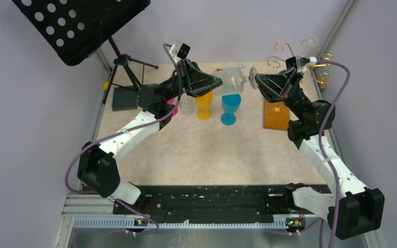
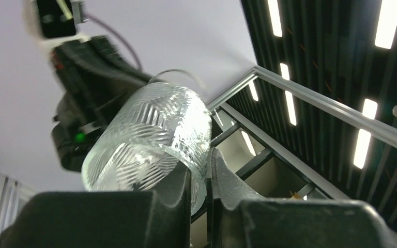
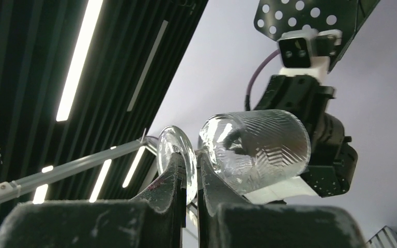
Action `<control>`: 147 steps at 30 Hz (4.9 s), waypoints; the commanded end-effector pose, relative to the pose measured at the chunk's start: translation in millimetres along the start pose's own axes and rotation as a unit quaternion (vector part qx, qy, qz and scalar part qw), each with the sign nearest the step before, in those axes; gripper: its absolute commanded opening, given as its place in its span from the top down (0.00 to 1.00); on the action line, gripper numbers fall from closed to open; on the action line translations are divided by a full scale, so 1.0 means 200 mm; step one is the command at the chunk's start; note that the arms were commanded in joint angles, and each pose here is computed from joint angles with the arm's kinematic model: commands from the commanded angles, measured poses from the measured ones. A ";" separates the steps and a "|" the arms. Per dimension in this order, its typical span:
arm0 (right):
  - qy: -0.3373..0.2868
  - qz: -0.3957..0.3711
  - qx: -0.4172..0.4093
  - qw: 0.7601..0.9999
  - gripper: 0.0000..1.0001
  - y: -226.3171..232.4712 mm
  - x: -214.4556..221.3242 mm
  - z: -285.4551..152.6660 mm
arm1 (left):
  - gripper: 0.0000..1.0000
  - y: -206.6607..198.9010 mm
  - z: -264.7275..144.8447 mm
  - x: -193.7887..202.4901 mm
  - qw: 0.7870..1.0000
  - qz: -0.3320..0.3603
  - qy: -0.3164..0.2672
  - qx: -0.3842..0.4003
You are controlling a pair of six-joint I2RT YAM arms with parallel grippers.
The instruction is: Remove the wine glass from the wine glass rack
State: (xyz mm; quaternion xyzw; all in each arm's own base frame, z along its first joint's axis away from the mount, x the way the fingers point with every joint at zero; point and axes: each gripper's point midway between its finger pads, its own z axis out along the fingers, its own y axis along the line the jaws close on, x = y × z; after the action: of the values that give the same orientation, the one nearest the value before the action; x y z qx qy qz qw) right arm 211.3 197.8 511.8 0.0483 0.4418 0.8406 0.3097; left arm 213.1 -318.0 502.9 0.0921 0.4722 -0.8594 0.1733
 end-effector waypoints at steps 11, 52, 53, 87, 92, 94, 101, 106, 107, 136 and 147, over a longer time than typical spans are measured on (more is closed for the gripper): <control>-0.004 -0.025 0.031 0.999 0.45 -0.09 -0.01 -0.01 | 1.00 -0.32 0.02 0.13 0.988 0.130 0.040 0.074; -0.077 -0.306 0.443 0.839 0.32 -0.57 -0.18 -0.57 | 1.00 1.15 -1.68 0.04 0.531 0.152 0.063 -0.831; -0.076 -0.307 0.445 0.838 0.32 -0.56 -0.18 -0.57 | 1.00 1.16 -1.70 0.02 0.525 0.149 0.062 -0.836; -0.065 -0.336 0.458 0.820 0.30 -0.44 -0.16 -0.59 | 0.54 1.18 -1.88 -0.23 0.494 0.123 0.016 -0.861; -0.069 -0.341 0.452 0.821 0.29 -0.39 -0.16 -0.57 | 0.30 1.04 -1.81 -0.27 0.501 0.157 -0.005 -0.851; -0.069 -0.341 0.445 0.825 0.28 -0.36 -0.15 -0.56 | 0.27 0.97 -1.76 -0.28 0.512 0.171 -0.012 -0.842; -0.098 -0.389 0.446 0.800 0.24 -0.18 -0.28 -0.44 | 0.22 0.74 -1.48 -0.26 0.609 0.236 -0.024 -0.757; -0.192 -0.480 0.486 0.704 0.14 0.11 -0.56 -0.43 | 0.21 0.64 -1.25 -0.14 0.706 0.258 -0.025 -0.659; -0.200 -0.488 0.499 0.688 0.14 0.14 -0.61 -0.42 | 0.21 0.61 -1.23 -0.14 0.714 0.266 -0.031 -0.647; -0.253 -0.213 0.457 0.826 0.58 -0.33 -1.68 -0.73 | 0.19 0.54 -1.07 -0.04 0.779 0.275 -0.034 -0.562; -0.287 -0.205 0.477 0.805 0.57 -0.40 -1.76 -0.82 | 0.19 0.58 -1.08 -0.06 0.778 0.273 -0.029 -0.565</control>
State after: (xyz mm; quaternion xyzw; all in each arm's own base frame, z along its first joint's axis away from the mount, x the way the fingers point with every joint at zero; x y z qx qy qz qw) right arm 473.1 -81.0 409.0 0.3430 0.6839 0.4025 0.5027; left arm 260.9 -186.3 294.4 0.0696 0.8354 -0.3478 0.4199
